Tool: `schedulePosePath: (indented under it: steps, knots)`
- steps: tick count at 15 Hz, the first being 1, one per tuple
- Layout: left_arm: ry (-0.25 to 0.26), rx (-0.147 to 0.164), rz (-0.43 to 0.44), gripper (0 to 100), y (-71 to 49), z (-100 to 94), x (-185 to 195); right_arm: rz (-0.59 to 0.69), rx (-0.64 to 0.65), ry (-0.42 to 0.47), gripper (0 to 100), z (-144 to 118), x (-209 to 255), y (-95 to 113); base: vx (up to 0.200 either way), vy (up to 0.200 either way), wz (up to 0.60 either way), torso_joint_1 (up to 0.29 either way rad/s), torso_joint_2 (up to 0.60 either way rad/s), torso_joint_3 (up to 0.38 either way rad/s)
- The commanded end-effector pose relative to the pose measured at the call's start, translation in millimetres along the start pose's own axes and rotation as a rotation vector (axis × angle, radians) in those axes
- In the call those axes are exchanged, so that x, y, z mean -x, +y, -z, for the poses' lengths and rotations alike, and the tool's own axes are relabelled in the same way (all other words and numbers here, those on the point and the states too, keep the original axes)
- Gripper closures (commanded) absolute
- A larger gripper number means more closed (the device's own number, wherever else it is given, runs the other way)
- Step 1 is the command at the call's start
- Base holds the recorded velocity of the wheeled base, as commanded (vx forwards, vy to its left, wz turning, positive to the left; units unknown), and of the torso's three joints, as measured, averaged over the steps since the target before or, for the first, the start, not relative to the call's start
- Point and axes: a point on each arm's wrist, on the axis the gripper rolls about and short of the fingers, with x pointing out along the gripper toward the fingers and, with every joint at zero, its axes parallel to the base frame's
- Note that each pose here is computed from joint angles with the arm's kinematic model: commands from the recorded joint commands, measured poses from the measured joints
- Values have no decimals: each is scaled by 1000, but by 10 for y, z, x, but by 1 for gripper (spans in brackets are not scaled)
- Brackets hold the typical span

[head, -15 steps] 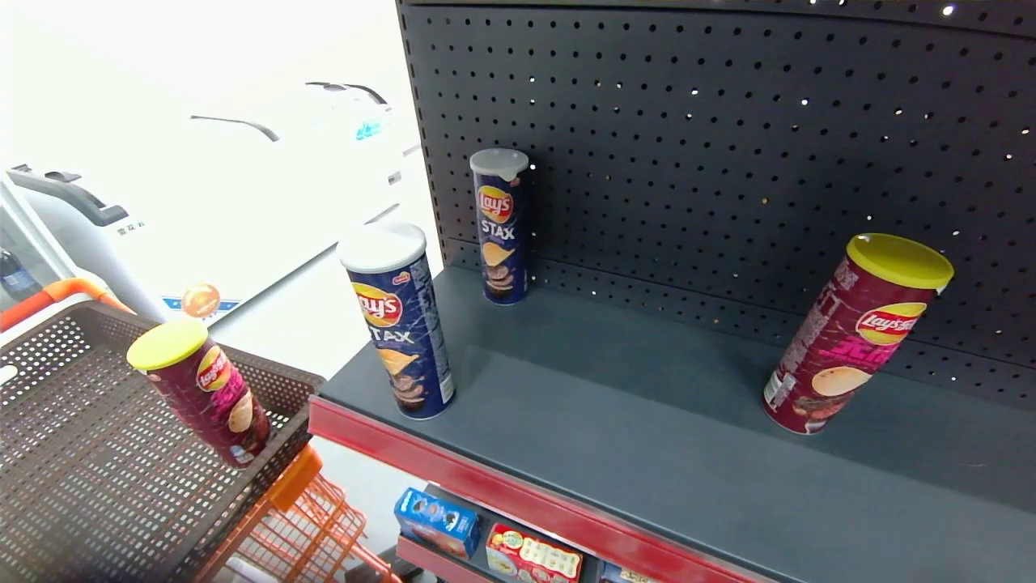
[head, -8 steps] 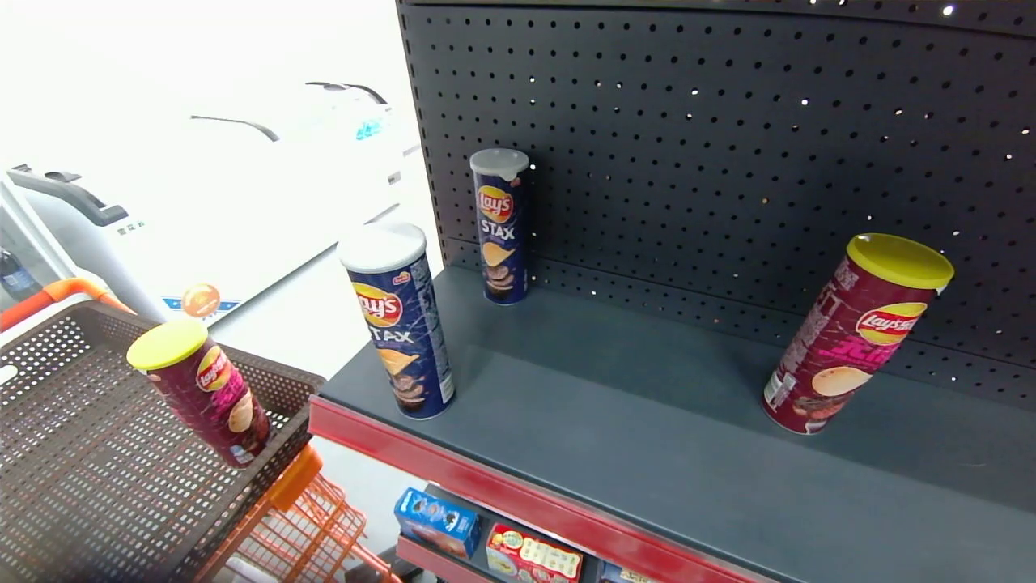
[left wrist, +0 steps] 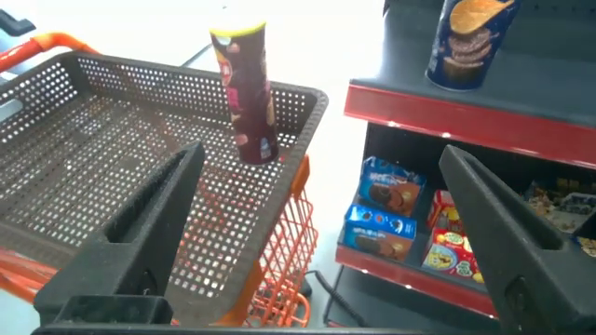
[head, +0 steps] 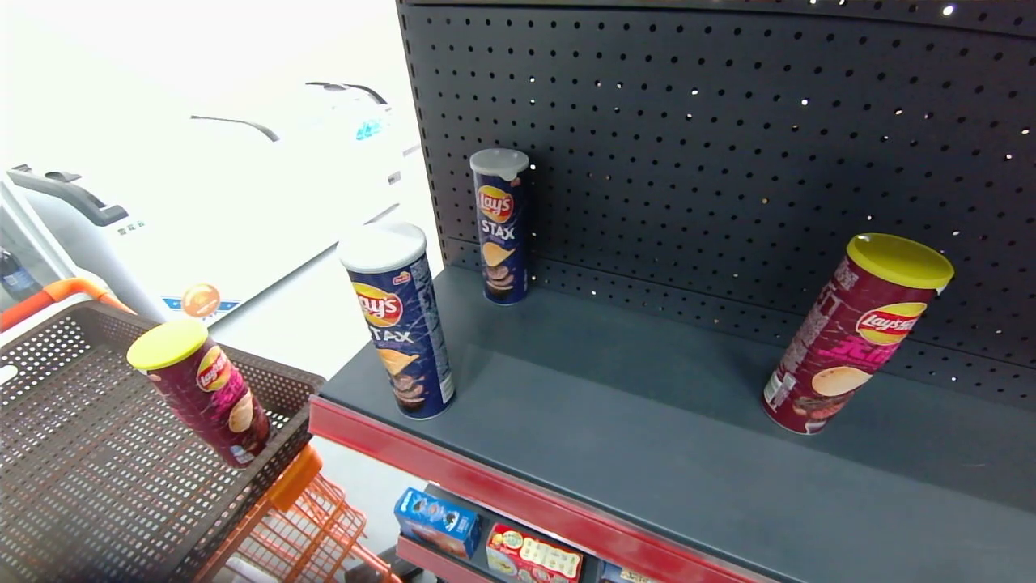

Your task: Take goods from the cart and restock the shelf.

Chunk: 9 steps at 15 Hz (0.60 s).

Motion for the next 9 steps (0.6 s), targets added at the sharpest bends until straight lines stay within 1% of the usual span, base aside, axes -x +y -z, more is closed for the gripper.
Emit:
schedulePosePath:
  steps: [1, 9]
  knots:
    - [43, -3, 14, 0, 3, -143, -88, -1, 0, 1, 0, 0, -1, 0, 0, 0, 0, 0, 0, 0]
    - [38, -5, 8, 0, 4, -145, -75, -1, 0, 1, 0, 0, -1, 0, 0, 0, 0, 0, 0, 0]
